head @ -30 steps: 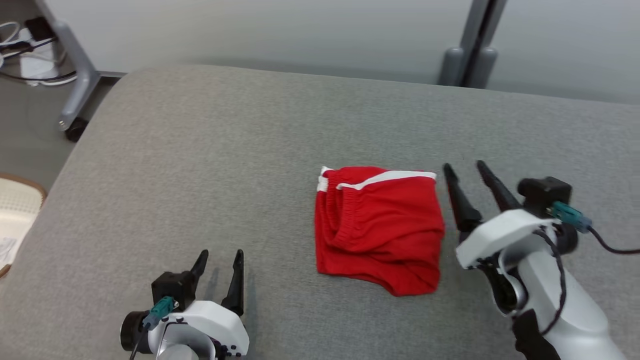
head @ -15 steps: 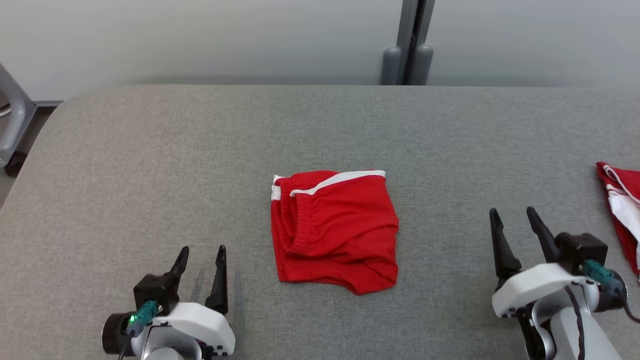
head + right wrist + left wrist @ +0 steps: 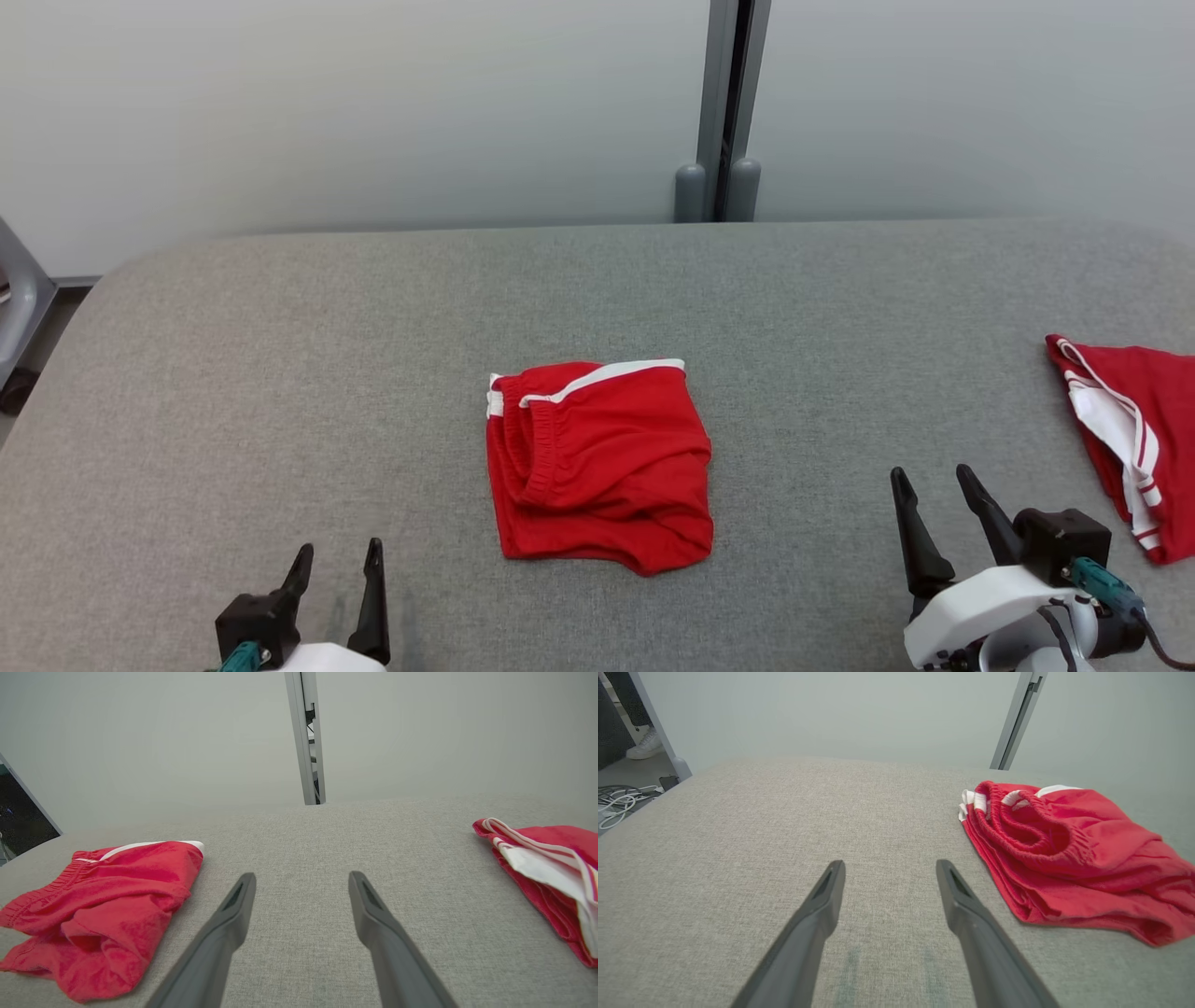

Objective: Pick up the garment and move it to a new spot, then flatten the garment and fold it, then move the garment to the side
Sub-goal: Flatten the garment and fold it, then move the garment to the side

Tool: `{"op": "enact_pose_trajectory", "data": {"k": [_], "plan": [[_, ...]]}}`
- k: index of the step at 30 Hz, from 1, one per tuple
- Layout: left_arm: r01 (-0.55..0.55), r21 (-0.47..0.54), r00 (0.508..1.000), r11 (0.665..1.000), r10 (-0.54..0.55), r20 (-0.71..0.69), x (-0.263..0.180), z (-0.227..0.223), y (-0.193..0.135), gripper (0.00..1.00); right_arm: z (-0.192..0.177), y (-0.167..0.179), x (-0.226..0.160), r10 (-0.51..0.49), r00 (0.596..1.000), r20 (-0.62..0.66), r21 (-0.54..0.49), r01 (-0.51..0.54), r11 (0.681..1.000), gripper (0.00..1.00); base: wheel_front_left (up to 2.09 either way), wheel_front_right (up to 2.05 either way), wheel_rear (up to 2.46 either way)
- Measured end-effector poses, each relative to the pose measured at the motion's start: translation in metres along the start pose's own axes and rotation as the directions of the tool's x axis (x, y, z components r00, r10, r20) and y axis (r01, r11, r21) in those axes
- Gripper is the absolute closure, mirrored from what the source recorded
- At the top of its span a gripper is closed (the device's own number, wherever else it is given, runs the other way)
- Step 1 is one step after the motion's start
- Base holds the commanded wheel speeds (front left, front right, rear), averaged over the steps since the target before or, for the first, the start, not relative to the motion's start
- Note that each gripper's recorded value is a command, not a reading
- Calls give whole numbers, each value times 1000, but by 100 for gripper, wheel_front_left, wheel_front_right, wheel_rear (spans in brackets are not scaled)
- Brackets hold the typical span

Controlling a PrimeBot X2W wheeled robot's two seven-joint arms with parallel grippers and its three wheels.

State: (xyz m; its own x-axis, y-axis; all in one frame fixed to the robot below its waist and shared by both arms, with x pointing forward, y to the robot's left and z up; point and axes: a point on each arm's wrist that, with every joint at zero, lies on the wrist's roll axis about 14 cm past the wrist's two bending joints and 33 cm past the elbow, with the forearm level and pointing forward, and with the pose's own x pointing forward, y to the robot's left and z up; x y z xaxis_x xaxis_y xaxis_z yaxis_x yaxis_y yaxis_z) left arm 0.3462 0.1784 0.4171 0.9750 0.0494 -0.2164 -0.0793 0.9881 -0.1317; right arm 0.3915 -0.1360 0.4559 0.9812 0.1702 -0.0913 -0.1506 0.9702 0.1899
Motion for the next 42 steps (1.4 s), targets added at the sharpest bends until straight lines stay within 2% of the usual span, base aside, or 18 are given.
{"op": "enact_pose_trajectory", "data": {"k": [14, 22, 29, 32, 34, 39, 40, 41, 42], "plan": [[3, 0, 1000, 1000, -3, 21, -6, 4, 1, 0, 2, 3, -9, 4, 1000, 12, 14, -4, 1000, 0, 0, 0, 0], [24, -14, 1000, 1000, -24, 5, 4, 2, -7, 0, -16, 35, 15, 106, 993, -52, 38, -104, 994, 0, 0, 0, 0], [-11, -27, 999, 1000, 10, -31, 8, -8, 3, 0, -33, 84, 58, 245, 961, -125, 96, -235, 967, 0, 0, 0, 0], [-48, -33, 998, 998, 46, -38, 6, -10, 14, 0, -49, 98, 69, 277, 944, -178, 143, -254, 957, 0, 0, 0, 0], [-81, -63, 996, 995, 78, -45, 4, -11, 22, 0, -64, 106, 71, 285, 931, -226, 218, -237, 947, 0, 0, 0, 0], [-131, -56, 990, 990, 127, -62, -2, -16, 38, 0, -85, 129, 76, 347, 888, -300, 233, -285, 930, 0, 0, 0, 0], [-137, -54, 989, 989, 133, -64, -2, -17, 40, 0, -88, 132, 77, 354, 882, -310, 229, -292, 928, 27, 0, 0, 0], [-141, -53, 988, 989, 138, -66, -3, -18, 41, 0, -89, 133, 79, 359, 878, -315, 224, -299, 928, 60, 0, 0, 0], [-145, -53, 988, 988, 141, -67, -4, -18, 42, 0, -89, 135, 80, 364, 876, -317, 216, -307, 927, 100, 0, 0, 0]]}}
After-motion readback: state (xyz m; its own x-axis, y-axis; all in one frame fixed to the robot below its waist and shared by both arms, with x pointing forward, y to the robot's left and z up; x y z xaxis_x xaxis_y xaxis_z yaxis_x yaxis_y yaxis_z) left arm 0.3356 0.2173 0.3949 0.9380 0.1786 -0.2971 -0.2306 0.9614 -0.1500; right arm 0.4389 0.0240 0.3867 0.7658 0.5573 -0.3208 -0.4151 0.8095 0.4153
